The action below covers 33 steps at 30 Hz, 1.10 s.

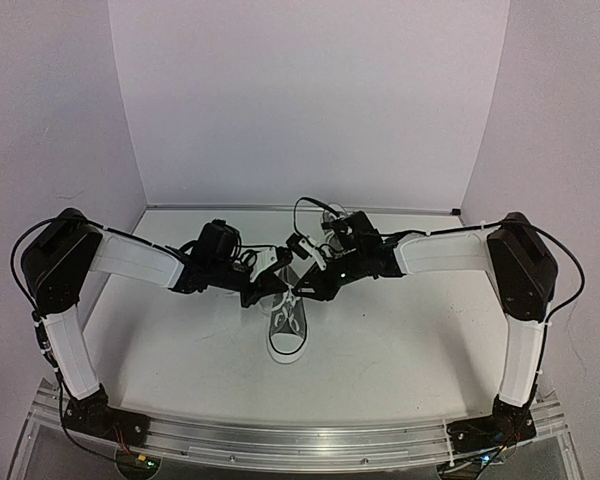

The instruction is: Tie the shoes

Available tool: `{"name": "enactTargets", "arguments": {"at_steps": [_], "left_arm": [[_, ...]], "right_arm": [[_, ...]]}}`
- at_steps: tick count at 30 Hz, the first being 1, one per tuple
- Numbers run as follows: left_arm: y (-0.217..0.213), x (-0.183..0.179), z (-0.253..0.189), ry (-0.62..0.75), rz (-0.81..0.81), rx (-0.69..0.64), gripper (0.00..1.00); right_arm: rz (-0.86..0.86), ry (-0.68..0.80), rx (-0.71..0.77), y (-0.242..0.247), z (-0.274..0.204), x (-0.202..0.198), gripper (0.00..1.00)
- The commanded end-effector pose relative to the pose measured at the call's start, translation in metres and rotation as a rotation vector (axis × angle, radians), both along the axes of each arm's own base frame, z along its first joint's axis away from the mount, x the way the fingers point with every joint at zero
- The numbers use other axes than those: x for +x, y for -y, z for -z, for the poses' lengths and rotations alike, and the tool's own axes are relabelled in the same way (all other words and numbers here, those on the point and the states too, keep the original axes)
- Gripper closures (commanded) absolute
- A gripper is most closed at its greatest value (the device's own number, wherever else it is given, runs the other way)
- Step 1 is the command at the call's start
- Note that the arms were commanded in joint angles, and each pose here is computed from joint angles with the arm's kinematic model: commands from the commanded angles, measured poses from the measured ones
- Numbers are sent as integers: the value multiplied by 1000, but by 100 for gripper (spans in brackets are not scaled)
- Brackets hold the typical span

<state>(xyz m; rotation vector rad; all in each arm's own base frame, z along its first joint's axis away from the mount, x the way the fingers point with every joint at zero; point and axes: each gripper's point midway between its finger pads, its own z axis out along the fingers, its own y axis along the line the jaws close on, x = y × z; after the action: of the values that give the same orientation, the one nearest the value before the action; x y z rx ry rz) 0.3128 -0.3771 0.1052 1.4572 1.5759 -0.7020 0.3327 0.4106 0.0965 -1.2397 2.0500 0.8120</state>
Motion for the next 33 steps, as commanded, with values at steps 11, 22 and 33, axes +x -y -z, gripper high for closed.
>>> {"name": "enactTargets", "arguments": {"at_steps": [11,22,33], "left_arm": [[6,4,-18,41,55,-59,100],[8,1,-20,37,73,-73,100],[5,-2,-20,39,95,-75,100]], "right_arm": [[-114,95,29,-11,-3,-2,72],[-137,108,40,-16,-2,-1,73],[-184,249,75,-13,-21,-2,66]]}}
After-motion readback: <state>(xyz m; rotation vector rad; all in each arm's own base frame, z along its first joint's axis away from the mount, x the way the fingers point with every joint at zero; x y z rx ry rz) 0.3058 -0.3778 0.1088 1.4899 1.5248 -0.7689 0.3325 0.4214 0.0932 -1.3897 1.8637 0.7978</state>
